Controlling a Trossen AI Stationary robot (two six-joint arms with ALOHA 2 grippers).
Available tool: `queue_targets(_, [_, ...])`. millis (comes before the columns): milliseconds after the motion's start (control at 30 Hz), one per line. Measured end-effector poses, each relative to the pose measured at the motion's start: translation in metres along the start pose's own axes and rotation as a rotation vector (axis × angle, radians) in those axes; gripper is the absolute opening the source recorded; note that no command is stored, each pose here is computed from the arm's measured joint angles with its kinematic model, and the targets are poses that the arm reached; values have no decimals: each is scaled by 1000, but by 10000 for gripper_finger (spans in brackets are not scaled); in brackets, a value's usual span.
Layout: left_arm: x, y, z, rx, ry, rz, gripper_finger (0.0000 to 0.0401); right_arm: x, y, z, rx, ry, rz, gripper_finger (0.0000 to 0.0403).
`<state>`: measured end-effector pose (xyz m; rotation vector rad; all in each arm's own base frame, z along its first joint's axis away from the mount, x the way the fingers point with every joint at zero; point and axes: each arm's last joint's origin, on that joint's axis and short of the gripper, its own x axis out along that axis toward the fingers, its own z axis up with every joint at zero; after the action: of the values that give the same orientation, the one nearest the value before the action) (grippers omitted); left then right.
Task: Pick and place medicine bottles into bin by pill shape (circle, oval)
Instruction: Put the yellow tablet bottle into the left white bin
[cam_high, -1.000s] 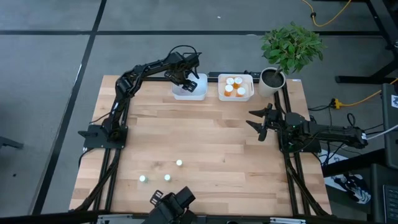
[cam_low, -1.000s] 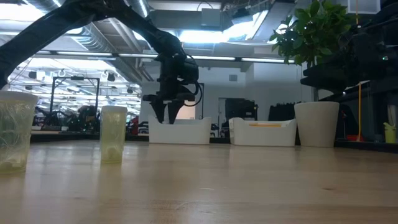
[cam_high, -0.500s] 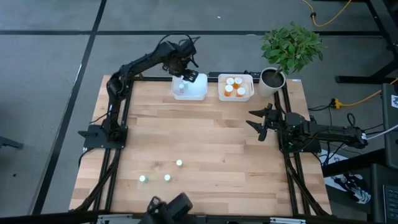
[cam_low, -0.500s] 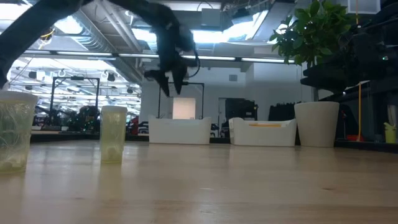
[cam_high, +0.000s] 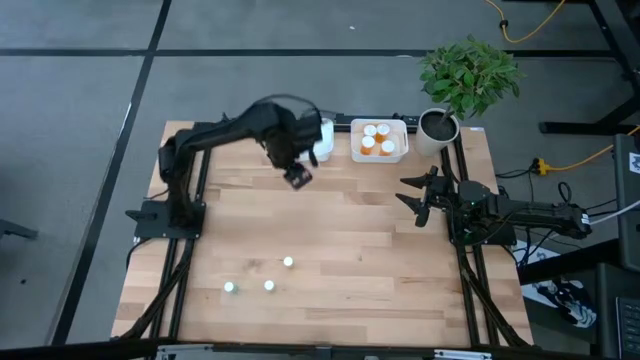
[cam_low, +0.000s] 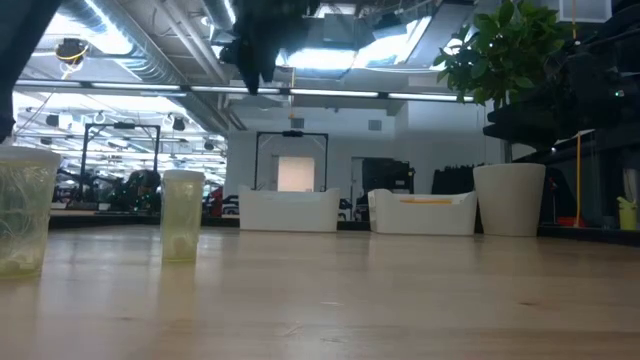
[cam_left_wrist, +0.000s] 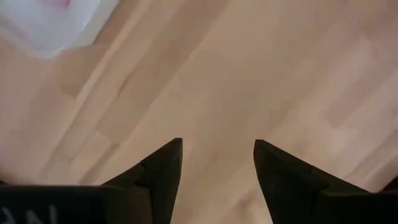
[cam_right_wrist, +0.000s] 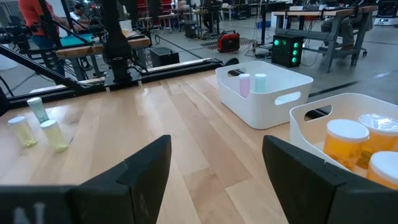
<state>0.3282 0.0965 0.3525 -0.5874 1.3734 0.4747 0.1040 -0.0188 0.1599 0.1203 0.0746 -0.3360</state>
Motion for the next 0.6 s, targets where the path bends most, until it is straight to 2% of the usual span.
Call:
queue_targets(100, [-6, -30, -25, 97, -29, 35, 191, 0, 0, 0, -1, 0, 0, 255])
queue_targets(233, [-13, -61, -64, 114, -52, 46, 191, 0, 0, 0, -1, 2, 0, 255])
queue_targets(467, [-3, -91, -135, 8, -19, 80, 191, 0, 0, 0, -1, 3, 0, 255])
queue_targets(600, [18, -102, -157, -117, -28, 113, 191, 0, 0, 0, -2, 3, 0, 255])
